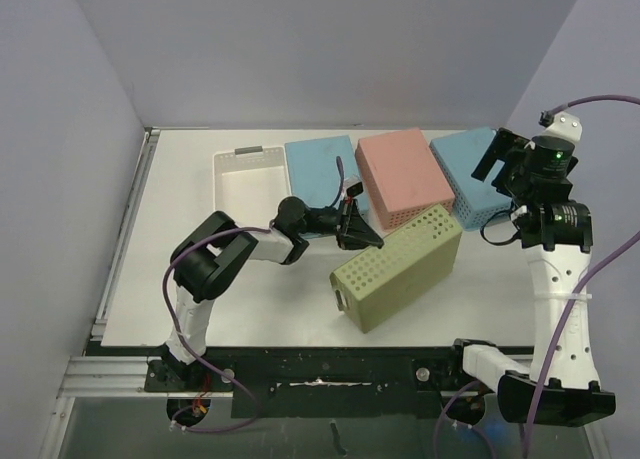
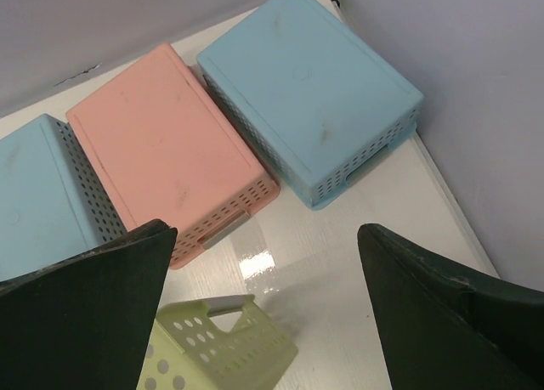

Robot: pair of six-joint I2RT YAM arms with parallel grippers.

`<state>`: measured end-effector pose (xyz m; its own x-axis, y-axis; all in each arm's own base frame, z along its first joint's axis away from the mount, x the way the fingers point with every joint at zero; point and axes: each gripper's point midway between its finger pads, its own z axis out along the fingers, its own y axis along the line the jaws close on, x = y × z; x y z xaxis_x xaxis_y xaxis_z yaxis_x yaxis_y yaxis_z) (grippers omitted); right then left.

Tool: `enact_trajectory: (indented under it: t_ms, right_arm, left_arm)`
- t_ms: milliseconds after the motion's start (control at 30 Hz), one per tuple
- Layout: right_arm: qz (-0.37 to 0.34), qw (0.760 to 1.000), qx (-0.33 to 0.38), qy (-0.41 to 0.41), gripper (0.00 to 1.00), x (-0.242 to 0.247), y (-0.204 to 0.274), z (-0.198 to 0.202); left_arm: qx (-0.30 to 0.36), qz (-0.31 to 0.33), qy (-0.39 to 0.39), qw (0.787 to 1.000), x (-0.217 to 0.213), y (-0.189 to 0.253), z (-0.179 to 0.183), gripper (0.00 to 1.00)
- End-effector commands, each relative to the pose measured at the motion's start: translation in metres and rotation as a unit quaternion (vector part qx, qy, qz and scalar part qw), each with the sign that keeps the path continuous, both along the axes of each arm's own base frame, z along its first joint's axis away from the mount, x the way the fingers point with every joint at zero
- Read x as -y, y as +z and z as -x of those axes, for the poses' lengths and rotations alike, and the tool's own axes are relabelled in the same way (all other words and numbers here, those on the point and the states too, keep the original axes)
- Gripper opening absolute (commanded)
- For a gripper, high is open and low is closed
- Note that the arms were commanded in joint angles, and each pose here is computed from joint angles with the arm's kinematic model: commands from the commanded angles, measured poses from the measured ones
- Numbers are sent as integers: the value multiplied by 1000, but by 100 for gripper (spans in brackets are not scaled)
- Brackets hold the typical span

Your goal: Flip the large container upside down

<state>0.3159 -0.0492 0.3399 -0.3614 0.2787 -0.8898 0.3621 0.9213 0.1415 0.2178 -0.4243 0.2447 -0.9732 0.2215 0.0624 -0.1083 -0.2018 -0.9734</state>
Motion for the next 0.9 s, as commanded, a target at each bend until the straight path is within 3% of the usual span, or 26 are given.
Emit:
enact_trajectory:
  t_ms: [0, 67, 100, 133, 167, 267, 333, 367, 467, 567, 667, 867]
  right_arm:
    - [17, 1000, 19, -9, 94, 6, 13, 9]
    - [13, 1000, 14, -3, 94, 4, 9, 8]
    - [12, 1000, 12, -1, 94, 4, 7, 7]
    - [10, 1000, 9, 2, 94, 2, 5, 7]
    - [7, 1000, 7, 6, 94, 1, 3, 6]
    - [-6, 1000, -4, 20, 94, -6, -7, 6]
    - [-21, 999, -17, 37, 94, -14, -18, 9]
    - [-27, 998, -23, 45, 93, -18, -24, 11]
    - [-48, 995, -44, 79, 93, -32, -40, 18]
    - [-68, 982, -56, 164, 93, -61, -49, 24]
    - [-78, 964, -62, 245, 93, -91, -52, 36]
    - [-101, 950, -87, 282, 94, -126, -66, 54]
  left_arm:
    - [37, 36, -23, 998, -4, 34, 17, 0]
    - [7, 9, -24, 1000, 1, 27, 13, 0]
    - [71, 14, -13, 997, 2, 17, 14, 9]
    - [116, 13, -18, 993, 1, 8, 17, 25]
    - [127, 8, -11, 992, 1, 6, 13, 33]
    - [122, -39, 20, 992, -2, -7, -7, 44]
    - [58, -95, 22, 994, -6, -14, -18, 44]
    - [143, -108, 54, 982, -6, -28, -31, 49]
    - [193, -220, 83, 953, -14, -60, -57, 50]
    - [257, -299, 99, 914, -20, -67, -79, 51]
    - [287, -312, 106, 899, -24, -58, -88, 51]
    - [327, -302, 139, 884, -30, -22, -98, 51]
